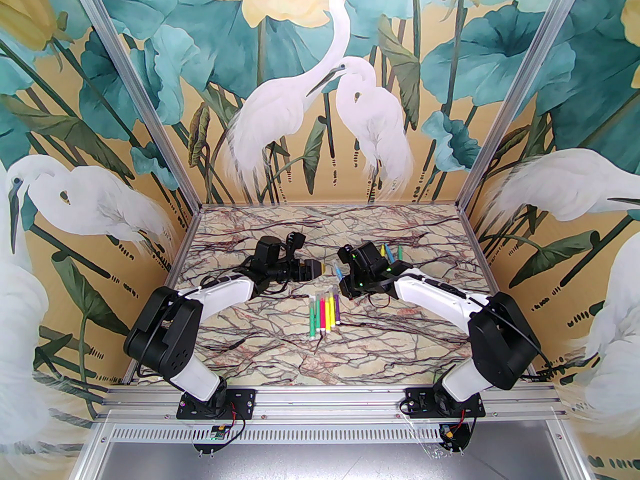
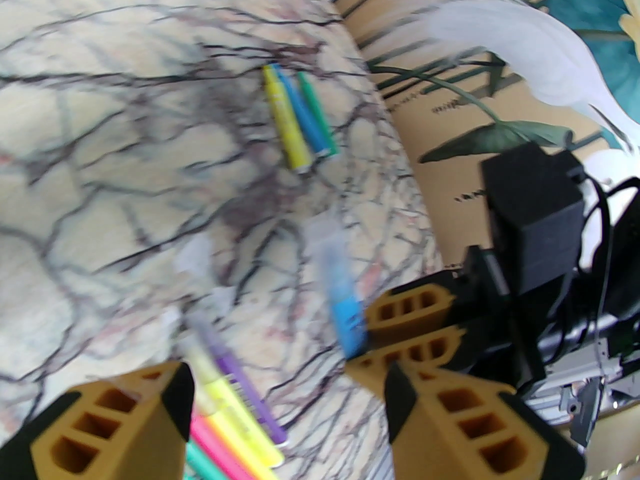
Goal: Open the pen caps
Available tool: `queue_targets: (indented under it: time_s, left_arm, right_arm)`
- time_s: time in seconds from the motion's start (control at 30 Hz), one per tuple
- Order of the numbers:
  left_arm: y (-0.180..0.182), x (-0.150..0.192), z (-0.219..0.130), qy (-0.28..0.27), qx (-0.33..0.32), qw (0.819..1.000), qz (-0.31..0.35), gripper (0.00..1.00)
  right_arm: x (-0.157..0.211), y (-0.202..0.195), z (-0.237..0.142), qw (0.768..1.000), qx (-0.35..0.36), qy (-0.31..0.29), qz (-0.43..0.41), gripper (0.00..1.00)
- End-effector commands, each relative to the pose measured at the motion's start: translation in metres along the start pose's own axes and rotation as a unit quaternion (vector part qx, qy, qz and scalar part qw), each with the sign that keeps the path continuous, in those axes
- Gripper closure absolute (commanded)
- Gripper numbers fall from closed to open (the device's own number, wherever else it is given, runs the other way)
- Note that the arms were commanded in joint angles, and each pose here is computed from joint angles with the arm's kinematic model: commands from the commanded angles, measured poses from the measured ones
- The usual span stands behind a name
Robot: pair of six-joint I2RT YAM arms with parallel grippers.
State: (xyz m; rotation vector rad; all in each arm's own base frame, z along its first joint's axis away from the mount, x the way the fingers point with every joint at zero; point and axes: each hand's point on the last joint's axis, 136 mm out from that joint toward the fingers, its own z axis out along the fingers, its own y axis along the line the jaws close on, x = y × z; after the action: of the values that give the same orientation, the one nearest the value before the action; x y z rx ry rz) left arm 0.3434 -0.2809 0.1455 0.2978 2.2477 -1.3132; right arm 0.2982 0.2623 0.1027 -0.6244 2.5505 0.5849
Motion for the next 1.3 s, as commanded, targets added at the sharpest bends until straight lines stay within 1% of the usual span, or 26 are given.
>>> queue_targets:
  time_s: [0.0, 0.3, 0.57, 0.7, 0.87, 1.17, 1.27]
  left_arm:
    - [-0.019, -0.012, 0.005, -0.007, 0.048, 0.999, 0.009, 0.33]
    - [-0.017, -0.012, 0.015, 0.000, 0.047, 0.999, 0.002, 0.36]
    - [-0.027, -0.018, 0.020, -0.001, 0.062, 0.998, 0.006, 0.38]
    - [-0.030, -0.017, 0.023, 0.005, 0.069, 0.998, 0.003, 0.43]
    - [-0.032, -0.016, 0.028, 0.014, 0.078, 0.997, -0.002, 0.53]
    - [-0.032, -0.014, 0.030, 0.019, 0.082, 0.996, -0.007, 0.75]
    - [-0.033, -0.016, 0.030, 0.018, 0.082, 0.996, -0.006, 0.77]
  right_arm:
    - [-0.010, 0.013, -0.012, 0.999, -0.029, -0.027, -0.016, 0.88]
    - [-0.014, 0.024, -0.017, 0.997, -0.057, -0.034, -0.025, 0.89]
    - [-0.015, 0.028, -0.019, 0.997, -0.064, -0.034, -0.031, 0.89]
    - [-0.015, 0.028, -0.019, 0.997, -0.064, -0.035, -0.031, 0.89]
    - [-0.016, 0.029, -0.020, 0.997, -0.063, -0.037, -0.034, 0.90]
    - [-0.018, 0.027, -0.019, 0.997, -0.057, -0.040, -0.036, 0.90]
    - [-0.017, 0.026, -0.017, 0.997, -0.056, -0.037, -0.035, 0.88]
